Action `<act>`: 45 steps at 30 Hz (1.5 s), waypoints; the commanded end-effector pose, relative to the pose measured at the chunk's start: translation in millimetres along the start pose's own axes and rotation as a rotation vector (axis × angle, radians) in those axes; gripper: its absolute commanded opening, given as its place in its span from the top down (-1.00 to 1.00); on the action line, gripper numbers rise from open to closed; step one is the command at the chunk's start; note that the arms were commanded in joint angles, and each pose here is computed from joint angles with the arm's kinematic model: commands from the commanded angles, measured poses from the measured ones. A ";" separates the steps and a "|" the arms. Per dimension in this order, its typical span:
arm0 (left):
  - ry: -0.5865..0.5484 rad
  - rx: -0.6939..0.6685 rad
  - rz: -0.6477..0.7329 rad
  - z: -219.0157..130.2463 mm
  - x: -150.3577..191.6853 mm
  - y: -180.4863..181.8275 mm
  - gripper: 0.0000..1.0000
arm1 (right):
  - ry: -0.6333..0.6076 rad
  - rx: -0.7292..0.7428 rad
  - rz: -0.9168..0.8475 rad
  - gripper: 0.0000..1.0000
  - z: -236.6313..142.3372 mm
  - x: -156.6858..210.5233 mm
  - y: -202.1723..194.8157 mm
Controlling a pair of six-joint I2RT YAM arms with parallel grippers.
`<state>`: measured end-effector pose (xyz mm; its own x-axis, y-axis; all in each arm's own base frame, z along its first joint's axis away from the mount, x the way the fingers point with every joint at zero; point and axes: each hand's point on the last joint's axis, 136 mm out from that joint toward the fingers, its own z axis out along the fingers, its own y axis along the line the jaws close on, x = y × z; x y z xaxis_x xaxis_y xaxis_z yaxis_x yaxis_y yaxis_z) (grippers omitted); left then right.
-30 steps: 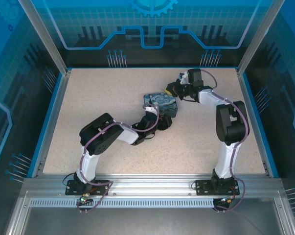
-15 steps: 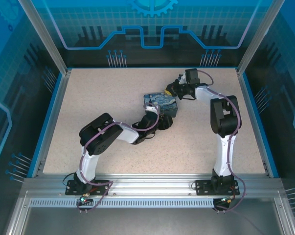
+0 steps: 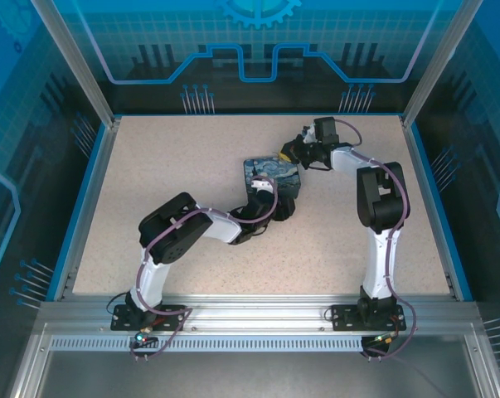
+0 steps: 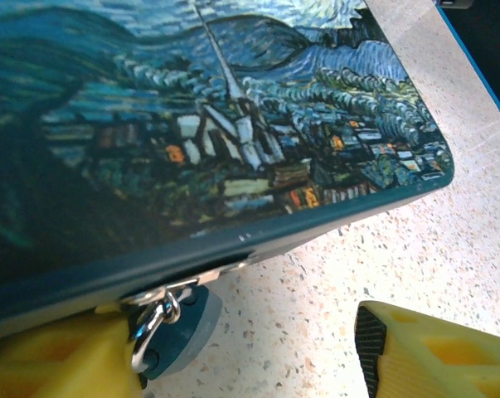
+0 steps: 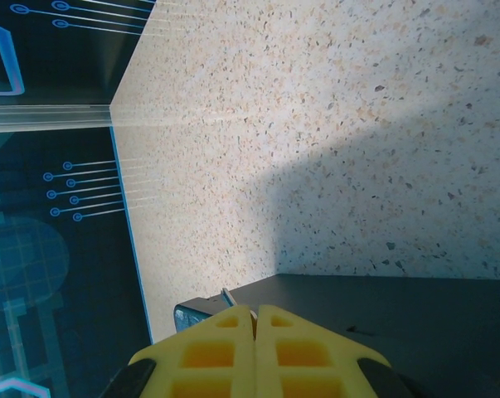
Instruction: Unlock the padlock with the key
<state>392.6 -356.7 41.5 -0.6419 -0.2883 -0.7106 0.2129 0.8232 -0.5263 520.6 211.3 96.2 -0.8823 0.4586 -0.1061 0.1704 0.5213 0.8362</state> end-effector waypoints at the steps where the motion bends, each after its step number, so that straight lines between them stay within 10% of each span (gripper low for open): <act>1: -0.033 -0.034 0.002 7.7 3.7 14.8 -0.22 | 0.064 0.093 0.048 1.00 10.4 28.0 -29.9; 12: -0.063 -0.044 -0.069 18.9 7.2 22.1 0.10 | 0.067 0.112 0.047 1.00 8.9 30.9 -34.7; 23: -0.060 -0.018 -0.099 9.0 0.7 18.0 0.84 | 0.066 0.120 0.037 1.00 5.2 31.8 -33.7; 45: 0.244 0.307 -0.390 -29.5 -9.5 -26.4 1.00 | 0.081 0.089 0.021 1.00 -2.8 34.6 -28.1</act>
<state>378.4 -353.7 49.4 -0.8360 -0.3962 -0.3796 0.0942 0.5778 -0.8107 506.8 211.8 95.5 -0.8945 0.4295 -0.1241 0.1516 0.5525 0.8196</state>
